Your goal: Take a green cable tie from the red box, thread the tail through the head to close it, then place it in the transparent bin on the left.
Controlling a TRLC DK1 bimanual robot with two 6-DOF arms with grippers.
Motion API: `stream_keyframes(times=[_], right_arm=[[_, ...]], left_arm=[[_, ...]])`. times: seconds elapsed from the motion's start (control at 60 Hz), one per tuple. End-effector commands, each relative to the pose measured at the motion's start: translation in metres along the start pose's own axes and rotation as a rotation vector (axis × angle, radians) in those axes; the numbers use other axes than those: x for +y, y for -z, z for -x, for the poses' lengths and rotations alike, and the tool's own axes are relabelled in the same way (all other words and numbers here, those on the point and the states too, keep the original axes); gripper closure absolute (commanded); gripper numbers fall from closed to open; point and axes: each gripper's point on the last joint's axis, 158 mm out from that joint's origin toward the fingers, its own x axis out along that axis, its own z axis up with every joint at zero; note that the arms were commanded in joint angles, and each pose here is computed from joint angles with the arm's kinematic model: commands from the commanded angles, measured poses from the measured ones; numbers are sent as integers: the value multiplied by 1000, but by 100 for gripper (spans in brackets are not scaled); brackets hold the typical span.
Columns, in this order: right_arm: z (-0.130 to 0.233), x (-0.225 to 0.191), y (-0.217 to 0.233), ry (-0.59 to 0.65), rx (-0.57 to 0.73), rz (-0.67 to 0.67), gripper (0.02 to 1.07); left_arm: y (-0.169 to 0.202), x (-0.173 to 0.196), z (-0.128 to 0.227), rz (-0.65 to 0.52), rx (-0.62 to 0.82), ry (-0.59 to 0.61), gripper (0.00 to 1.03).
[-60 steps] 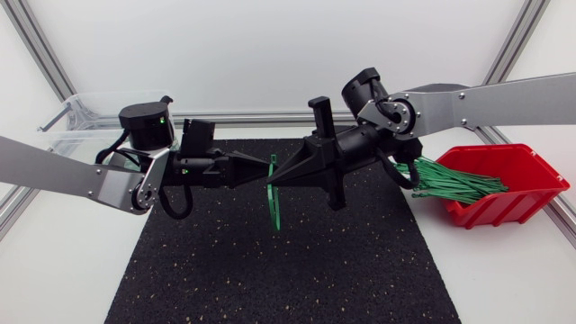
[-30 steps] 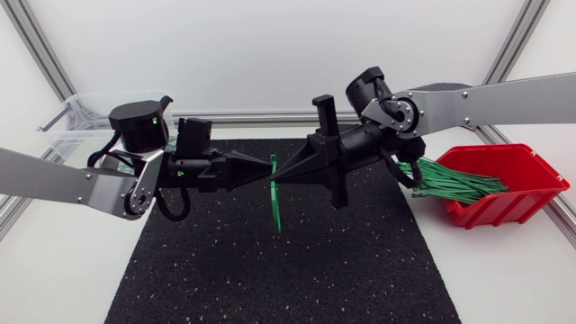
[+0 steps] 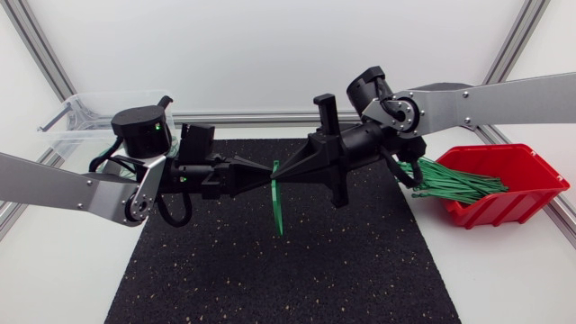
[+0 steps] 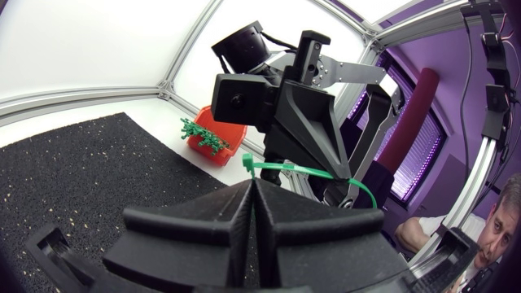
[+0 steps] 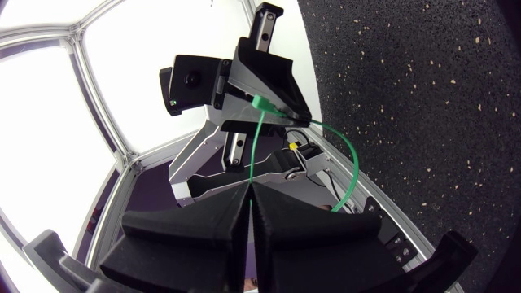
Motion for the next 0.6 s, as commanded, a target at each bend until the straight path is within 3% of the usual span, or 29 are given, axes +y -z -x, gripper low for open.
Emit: stream_keyframes(times=[0.0,0.583], right_arm=[[5,8,0,-12,-9,37,101],[0,14,9,-8,7,66,101]], left_arm=[[3,-11,1,-7,1,16,100],[-2,-6,4,-20,-17,-15,100]])
